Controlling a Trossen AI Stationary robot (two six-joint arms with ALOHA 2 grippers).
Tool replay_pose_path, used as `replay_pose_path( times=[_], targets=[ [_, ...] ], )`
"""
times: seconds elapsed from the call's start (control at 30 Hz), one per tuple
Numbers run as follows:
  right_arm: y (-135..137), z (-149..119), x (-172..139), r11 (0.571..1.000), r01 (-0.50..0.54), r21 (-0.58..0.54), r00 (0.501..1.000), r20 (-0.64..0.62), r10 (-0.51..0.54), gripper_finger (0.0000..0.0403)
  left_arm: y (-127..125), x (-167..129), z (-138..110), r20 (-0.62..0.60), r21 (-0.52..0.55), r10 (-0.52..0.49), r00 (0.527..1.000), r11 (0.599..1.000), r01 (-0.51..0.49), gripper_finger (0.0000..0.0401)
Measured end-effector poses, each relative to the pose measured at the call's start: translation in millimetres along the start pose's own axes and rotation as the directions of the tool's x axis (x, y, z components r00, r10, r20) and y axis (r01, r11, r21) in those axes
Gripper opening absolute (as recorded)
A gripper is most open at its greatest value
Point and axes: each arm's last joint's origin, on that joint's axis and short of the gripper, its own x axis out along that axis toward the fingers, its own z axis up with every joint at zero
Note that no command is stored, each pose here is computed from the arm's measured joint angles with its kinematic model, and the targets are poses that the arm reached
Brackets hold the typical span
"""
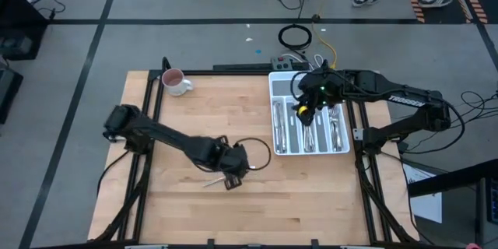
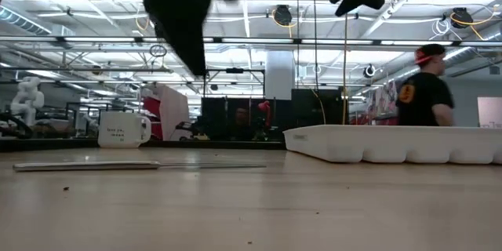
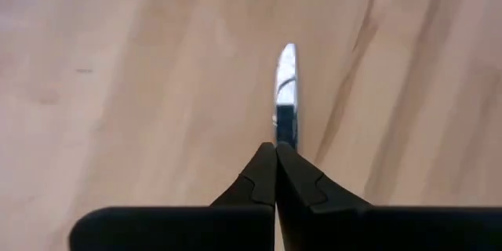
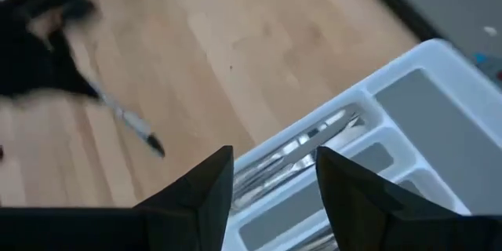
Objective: Sort silverware
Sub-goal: Put the knife in the left section of the silverware tray
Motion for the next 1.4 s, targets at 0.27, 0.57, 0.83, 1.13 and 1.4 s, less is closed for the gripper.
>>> replay_pose_path(
  times=[0.27,0.57,0.83,1.13,1.4],
  targets=[
    [28.7,-4.9,49.3,0.977,-0.035,-0.212,0.992,-0.126,0.008,0.0176,14.1,-107.6,-59.0,0.029,-0.131,-0.060,0.998,0.989,0.064,0.0004],
    [56.3,-15.3,125.2,0.941,-0.058,-0.334,0.966,-0.256,-0.031,0.0181,-4.7,-67.6,-116.4,-0.092,-0.208,-0.050,0.995,0.978,0.030,0.0123],
    [57.5,-20.1,137.8,0.932,-0.059,-0.359,0.953,-0.299,-0.055,0.0182,-5.1,2.6,-87.8,-0.098,-0.243,0.047,0.994,0.968,-0.070,0.0210],
    [60.9,-22.0,129.7,0.931,-0.065,-0.360,0.954,-0.297,-0.049,0.0183,-15.4,54.1,-69.8,-0.133,-0.135,-0.071,0.989,0.990,0.053,0.0214],
    [61.2,-23.2,129.3,0.931,-0.064,-0.359,0.951,-0.306,-0.052,0.0183,-8.5,72.2,-66.4,-0.173,-0.015,-0.041,0.984,0.999,0.039,0.0215]
  ],
)
